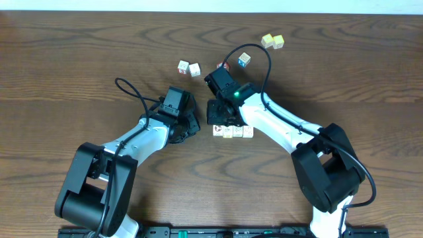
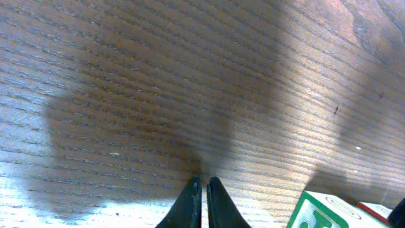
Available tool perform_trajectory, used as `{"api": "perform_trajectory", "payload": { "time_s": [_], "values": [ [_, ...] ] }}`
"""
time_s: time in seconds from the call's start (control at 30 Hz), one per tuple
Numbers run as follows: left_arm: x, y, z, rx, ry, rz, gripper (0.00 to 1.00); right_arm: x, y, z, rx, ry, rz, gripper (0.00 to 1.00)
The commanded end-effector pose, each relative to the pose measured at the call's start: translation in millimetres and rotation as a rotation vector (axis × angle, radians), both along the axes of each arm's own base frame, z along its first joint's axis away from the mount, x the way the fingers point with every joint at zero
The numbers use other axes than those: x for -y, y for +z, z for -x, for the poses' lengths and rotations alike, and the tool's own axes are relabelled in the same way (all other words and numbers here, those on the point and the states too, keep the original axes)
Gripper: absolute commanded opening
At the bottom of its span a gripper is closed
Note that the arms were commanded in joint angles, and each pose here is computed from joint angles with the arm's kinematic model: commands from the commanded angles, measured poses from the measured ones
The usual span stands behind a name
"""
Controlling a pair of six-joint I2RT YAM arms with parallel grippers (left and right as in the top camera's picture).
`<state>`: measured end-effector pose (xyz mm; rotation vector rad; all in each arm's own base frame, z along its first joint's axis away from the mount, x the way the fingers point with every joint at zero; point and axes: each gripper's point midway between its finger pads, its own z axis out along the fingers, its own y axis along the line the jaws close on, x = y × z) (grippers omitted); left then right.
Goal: Lift 4 blocks
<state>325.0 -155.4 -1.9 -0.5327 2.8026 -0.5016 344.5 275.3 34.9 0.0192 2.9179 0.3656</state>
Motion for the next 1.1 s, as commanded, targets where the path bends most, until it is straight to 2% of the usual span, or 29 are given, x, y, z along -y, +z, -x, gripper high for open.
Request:
{"api": "perform_trajectory", "payload": {
  "time_s": [0.0,0.8,1.07],
  "values": [
    [-15.7,-16.9,13.1,-0.048,0.030,-0.063,0.07,3.7,-13.5,3.3,-0.018,-0.013,0.033,0.01],
    [-15.7,-16.9,13.1,-0.048,0.030,-0.063,0.07,12.8,-24.5,3.5,-0.075,-0.034,0.026,0.01],
    [-15.8,-16.9,13.0,-0.048,0.030,-0.063,0.07,12.2,-6.8,-9.1,-0.100,-0.023,-0.075,0.01]
  ]
}}
